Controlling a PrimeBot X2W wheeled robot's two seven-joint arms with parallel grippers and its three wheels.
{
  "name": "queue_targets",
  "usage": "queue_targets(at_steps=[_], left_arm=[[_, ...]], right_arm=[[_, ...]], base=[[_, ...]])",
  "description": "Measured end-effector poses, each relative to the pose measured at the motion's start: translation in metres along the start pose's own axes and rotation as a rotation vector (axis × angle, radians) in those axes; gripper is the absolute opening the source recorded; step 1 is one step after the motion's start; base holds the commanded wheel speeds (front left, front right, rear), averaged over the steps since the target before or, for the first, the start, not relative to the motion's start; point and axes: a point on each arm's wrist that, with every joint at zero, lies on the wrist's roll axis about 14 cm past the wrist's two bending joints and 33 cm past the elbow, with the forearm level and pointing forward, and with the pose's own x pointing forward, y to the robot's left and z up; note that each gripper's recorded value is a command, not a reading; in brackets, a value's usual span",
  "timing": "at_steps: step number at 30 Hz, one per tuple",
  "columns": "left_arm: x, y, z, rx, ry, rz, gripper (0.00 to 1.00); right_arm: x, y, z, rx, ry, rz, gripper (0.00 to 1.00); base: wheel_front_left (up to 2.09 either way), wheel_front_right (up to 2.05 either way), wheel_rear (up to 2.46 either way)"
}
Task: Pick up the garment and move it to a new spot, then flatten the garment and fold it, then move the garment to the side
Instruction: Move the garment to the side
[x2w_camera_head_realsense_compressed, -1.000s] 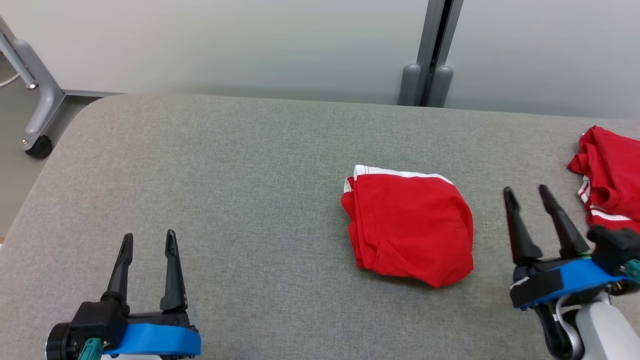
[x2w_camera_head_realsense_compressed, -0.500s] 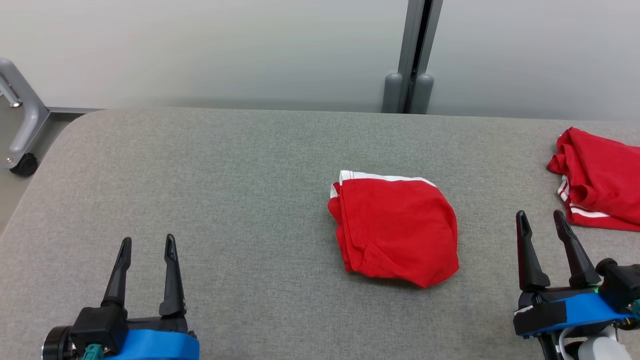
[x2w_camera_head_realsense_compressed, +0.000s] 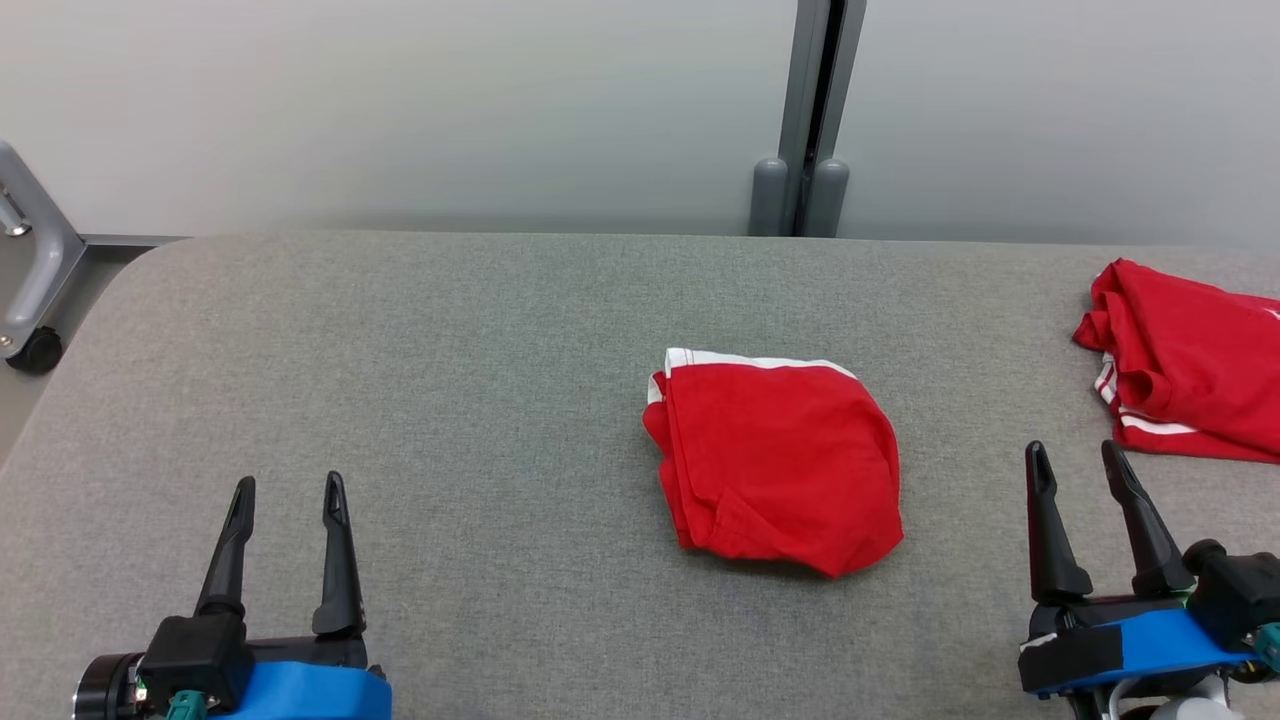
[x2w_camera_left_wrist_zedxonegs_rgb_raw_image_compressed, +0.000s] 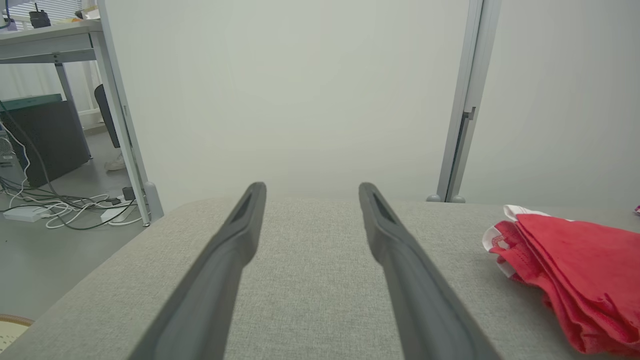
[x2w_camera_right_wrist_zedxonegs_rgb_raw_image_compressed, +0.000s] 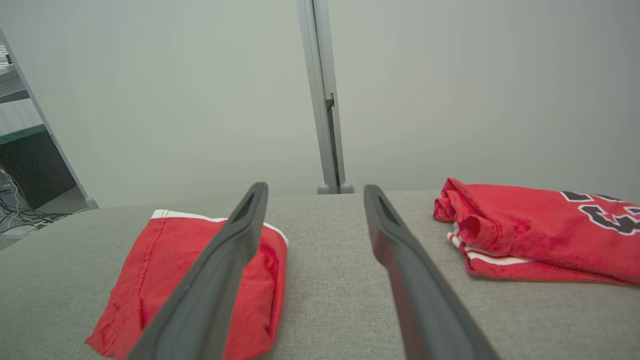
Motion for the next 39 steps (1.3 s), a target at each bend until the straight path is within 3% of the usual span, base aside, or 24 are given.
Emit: queue_targets(at_steps=[28,39], left_arm=[[-0.001,-0.001,0.000,0.018,0.000,-0.013,1.00],[0.006,0.002,-0.005,0.021,0.018,-0.003,1.00]], right_arm=[[-0.007,-0.002,-0.008,-0.032,0.050,-0.008,1.00],[0.056,0.034,0.004,-0.089,0.070,0.144,1.00]], base=[[0.00,0.00,0.00],[0.00,0.00,0.00]])
